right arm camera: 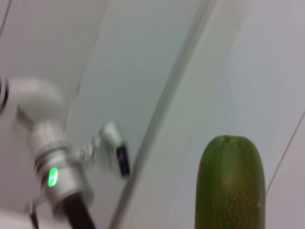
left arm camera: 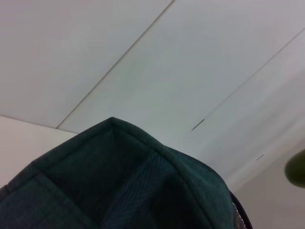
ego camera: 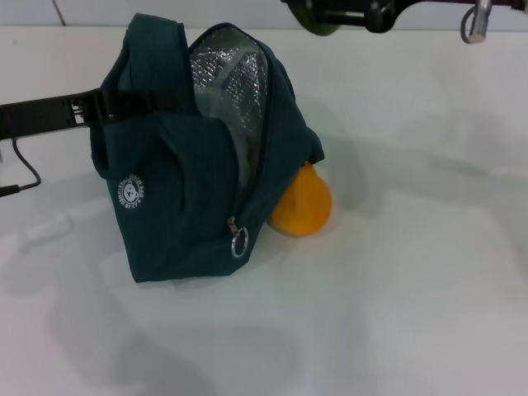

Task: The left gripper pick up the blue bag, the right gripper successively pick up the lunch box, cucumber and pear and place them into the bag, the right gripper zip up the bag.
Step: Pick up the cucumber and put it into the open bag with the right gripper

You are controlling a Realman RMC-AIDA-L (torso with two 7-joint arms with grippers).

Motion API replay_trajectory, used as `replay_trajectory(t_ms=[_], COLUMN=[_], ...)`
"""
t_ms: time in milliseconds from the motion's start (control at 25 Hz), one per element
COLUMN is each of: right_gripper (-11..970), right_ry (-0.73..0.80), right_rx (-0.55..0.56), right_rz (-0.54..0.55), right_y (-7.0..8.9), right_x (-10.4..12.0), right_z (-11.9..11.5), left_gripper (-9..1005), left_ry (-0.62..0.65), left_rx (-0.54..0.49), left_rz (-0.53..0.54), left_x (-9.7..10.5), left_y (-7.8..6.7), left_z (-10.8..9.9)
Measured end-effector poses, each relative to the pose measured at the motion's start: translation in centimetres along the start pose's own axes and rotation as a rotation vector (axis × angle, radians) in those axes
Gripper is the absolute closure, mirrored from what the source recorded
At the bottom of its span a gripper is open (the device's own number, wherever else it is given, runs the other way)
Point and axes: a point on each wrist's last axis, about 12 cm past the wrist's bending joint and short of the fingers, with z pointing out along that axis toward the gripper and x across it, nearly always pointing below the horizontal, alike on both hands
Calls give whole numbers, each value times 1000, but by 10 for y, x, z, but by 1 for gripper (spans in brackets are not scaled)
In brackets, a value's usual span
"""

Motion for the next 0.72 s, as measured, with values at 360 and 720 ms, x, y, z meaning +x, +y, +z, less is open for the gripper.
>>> replay_trajectory(t_ms=[360,720], right_gripper=[391,390], right_ry=[-219,-321], right_rx=[29,9], right_rz=[329,509], right_y=[-2,5], right_x=[53,83], right_z=[2,21], left_gripper=[956,956], left_ry=[0,-2], left_rx=[-2,3], left_rz=[6,5], left_x=[1,2], left_y=[0,0], left_z=[-1,2])
